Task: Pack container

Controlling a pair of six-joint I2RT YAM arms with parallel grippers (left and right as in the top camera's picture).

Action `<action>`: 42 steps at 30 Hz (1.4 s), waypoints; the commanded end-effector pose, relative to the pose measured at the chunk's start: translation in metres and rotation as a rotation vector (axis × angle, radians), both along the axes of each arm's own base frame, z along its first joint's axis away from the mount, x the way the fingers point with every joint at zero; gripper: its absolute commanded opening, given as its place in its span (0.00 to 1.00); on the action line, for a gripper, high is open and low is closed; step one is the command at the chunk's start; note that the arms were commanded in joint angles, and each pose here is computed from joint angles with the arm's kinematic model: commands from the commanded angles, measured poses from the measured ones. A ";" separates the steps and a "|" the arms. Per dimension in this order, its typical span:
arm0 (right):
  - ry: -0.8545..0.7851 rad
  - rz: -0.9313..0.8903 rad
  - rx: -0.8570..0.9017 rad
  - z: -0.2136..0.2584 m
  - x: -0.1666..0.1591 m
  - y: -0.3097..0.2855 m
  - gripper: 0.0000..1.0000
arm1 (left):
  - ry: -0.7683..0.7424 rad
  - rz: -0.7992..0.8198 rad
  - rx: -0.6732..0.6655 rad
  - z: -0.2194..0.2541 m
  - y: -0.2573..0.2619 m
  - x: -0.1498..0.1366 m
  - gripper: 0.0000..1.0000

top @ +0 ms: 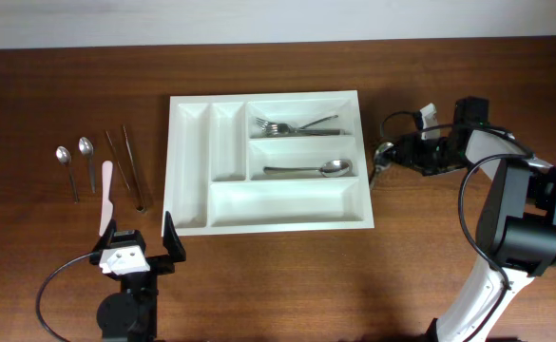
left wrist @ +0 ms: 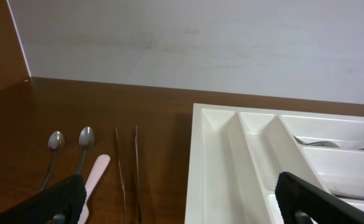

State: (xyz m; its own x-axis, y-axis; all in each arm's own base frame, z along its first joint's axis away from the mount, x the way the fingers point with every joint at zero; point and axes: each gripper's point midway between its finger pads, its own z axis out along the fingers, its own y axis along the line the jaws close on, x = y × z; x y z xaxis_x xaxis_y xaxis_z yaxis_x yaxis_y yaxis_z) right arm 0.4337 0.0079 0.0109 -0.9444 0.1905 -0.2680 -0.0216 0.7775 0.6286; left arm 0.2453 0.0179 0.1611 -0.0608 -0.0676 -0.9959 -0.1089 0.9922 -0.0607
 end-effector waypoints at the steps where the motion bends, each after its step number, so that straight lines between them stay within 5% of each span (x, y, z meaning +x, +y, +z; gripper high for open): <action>1: 0.023 -0.008 0.000 -0.009 -0.001 0.001 0.14 | -0.001 0.001 0.010 -0.001 0.000 0.000 0.99; 3: 0.022 -0.011 0.000 -0.009 0.000 0.001 0.04 | -0.001 0.001 0.010 -0.001 0.000 0.000 0.99; 26: -0.103 -0.119 -0.004 0.101 0.025 -0.049 0.04 | -0.001 0.001 0.010 -0.001 0.000 0.000 0.99; 42: -0.037 -0.136 -0.138 0.086 0.014 -0.065 0.04 | -0.001 0.001 0.010 -0.001 0.000 0.000 0.99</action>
State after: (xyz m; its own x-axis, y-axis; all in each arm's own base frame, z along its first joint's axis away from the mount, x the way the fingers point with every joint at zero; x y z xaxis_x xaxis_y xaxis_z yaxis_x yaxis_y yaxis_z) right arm 0.4443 -0.0492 0.0856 -0.9110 0.2929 -0.2903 0.0857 0.8230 0.5615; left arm 0.2453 0.0179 0.1611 -0.0608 -0.0676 -0.9959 -0.1085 0.9922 -0.0607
